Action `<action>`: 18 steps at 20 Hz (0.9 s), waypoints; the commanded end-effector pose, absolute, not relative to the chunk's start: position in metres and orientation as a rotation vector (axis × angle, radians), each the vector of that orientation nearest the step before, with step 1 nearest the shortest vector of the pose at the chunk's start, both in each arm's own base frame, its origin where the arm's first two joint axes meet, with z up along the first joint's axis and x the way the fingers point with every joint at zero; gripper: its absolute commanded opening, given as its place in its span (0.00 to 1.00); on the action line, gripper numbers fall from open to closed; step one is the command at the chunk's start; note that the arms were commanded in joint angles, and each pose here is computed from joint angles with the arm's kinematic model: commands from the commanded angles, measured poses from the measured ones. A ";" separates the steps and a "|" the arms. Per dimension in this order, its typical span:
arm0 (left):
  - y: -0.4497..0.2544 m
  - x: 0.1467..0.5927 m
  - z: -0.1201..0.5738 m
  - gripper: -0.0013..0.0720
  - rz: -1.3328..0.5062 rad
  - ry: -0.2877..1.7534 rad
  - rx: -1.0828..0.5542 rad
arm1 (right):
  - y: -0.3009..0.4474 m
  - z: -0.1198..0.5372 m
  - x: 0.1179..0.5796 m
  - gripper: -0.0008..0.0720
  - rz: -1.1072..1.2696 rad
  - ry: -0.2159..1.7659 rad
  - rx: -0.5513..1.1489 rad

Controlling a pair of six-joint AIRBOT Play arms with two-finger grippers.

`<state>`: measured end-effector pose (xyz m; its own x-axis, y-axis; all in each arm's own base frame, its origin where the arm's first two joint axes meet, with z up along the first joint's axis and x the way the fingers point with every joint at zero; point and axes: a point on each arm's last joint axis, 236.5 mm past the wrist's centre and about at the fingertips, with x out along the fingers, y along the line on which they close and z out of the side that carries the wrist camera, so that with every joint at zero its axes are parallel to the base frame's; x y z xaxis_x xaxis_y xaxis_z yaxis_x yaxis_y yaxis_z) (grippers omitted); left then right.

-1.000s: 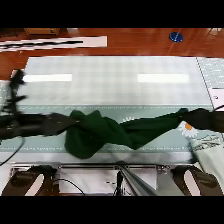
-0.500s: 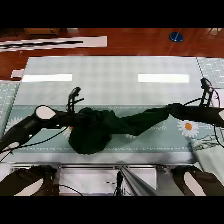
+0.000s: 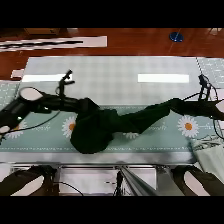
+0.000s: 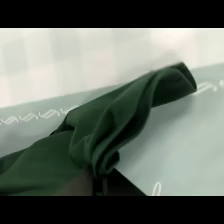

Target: Fold the shirts.

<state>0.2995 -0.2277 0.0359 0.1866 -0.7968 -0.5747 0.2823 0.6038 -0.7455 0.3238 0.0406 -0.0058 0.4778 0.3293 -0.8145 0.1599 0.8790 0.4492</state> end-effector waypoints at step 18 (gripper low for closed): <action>-0.114 0.170 -0.065 0.96 -0.506 1.546 -0.573 | 0.020 0.010 0.325 0.05 0.117 1.085 0.425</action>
<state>0.1656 -0.1154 -0.0561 -0.0472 -0.6503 -0.7582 -0.0508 0.7596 -0.6484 0.3264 0.0203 0.0105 0.4752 0.2964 -0.8285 0.1155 0.9124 0.3926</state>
